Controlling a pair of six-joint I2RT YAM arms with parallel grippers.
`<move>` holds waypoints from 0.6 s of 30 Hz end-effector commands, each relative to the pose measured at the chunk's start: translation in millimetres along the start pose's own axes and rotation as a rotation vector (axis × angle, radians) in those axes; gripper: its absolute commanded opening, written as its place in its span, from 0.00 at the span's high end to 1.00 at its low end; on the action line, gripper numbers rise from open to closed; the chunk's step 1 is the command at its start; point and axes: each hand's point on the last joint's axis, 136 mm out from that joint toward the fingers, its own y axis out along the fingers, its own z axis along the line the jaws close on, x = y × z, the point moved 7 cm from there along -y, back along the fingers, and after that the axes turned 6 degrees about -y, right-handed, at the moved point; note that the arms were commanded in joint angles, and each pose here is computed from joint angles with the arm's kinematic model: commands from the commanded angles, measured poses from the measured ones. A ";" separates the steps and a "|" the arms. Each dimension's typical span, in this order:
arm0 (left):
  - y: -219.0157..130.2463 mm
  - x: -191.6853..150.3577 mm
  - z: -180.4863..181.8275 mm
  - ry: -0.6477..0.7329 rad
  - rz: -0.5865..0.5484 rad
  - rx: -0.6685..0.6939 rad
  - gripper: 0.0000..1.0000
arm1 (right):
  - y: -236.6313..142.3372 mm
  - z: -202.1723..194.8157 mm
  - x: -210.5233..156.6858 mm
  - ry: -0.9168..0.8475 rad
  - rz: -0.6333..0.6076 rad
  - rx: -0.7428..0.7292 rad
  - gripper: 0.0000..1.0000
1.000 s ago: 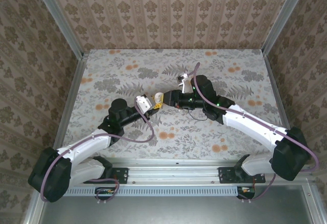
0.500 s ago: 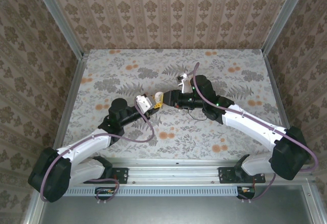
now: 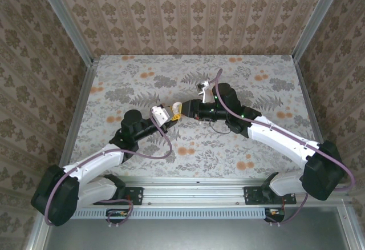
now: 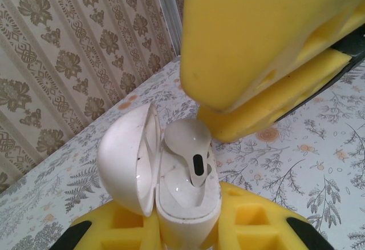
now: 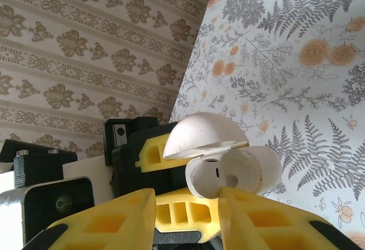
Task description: Insert wireless bluetooth earbuds into charging case
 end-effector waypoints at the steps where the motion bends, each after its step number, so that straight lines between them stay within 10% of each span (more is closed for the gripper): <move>1: -0.8 15.1 -1.4 0.028 -0.034 -0.012 0.96 | 0.7 15.6 10.7 -0.043 -0.026 0.045 0.65; 18: -4.4 14.8 -2.2 0.035 -0.031 -0.003 0.95 | 4.7 18.2 14.9 -0.050 -0.023 0.054 0.65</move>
